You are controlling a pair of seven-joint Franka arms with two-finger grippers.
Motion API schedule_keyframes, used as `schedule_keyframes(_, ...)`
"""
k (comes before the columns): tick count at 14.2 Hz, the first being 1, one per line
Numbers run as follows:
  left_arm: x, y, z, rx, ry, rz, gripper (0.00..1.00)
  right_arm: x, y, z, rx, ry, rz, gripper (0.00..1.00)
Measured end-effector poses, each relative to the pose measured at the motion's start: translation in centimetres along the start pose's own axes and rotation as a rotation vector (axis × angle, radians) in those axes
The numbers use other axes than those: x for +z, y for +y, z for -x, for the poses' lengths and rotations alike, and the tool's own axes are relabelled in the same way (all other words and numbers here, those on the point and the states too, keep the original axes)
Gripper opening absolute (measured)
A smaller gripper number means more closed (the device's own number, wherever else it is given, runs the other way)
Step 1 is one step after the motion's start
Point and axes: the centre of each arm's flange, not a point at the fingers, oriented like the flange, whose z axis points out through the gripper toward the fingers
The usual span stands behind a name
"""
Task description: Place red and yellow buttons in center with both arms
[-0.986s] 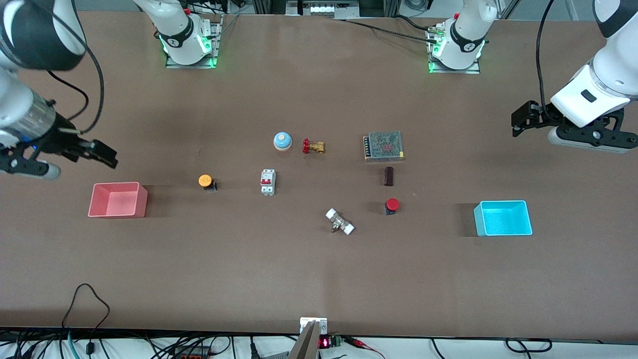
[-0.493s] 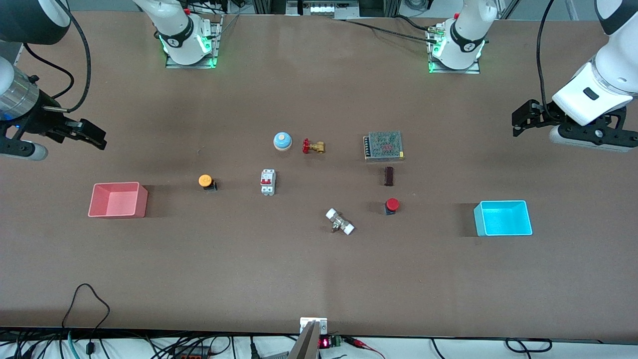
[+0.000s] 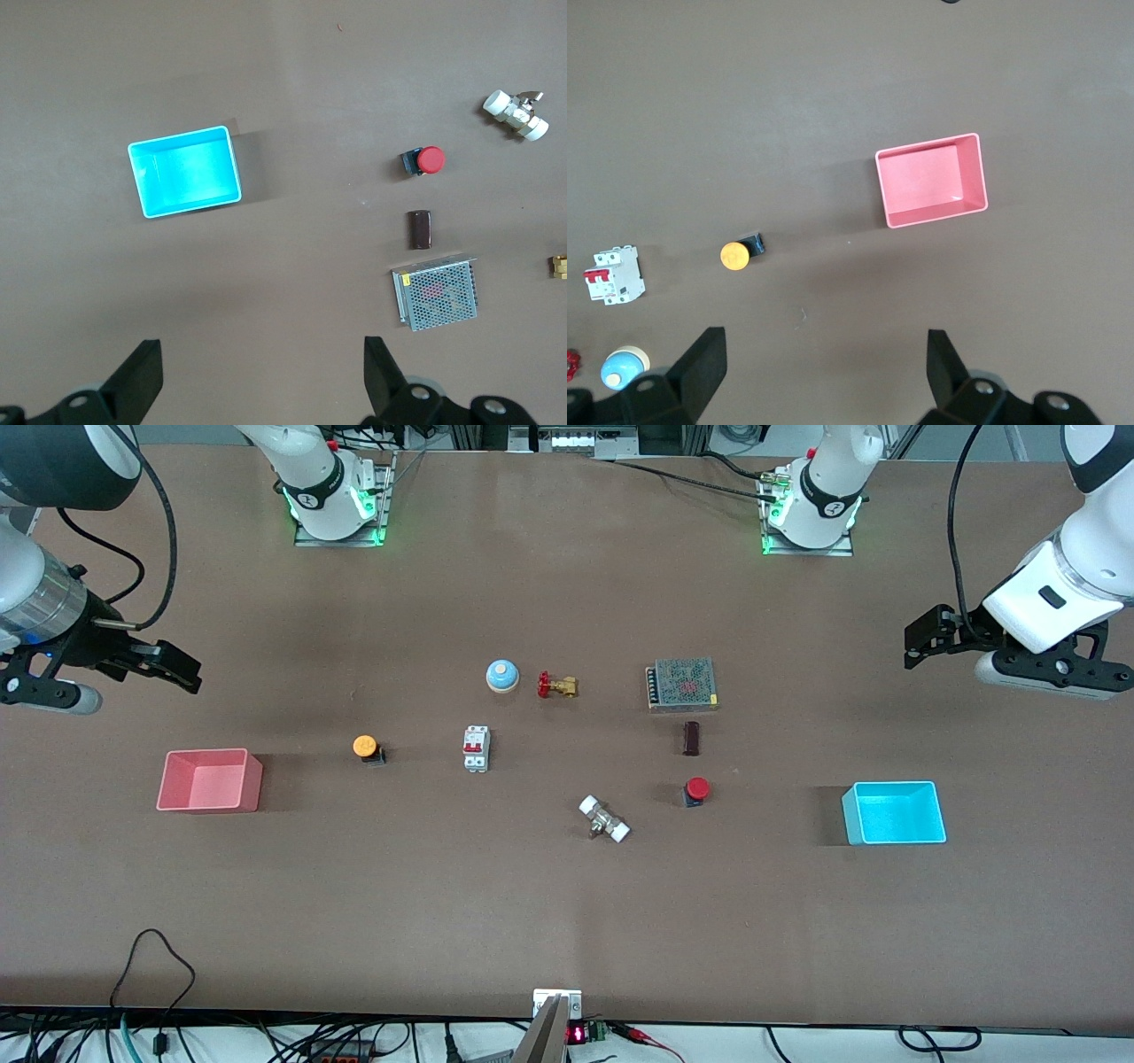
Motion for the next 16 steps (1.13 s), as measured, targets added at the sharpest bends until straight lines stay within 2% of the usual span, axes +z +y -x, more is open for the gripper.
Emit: schedule_keyframes(16,0.13,0.38,-0.07,0.01,-0.003,-0.012,1.0,-0.14,0.06,0.0,0.002,-0.001,-0.002,1.0)
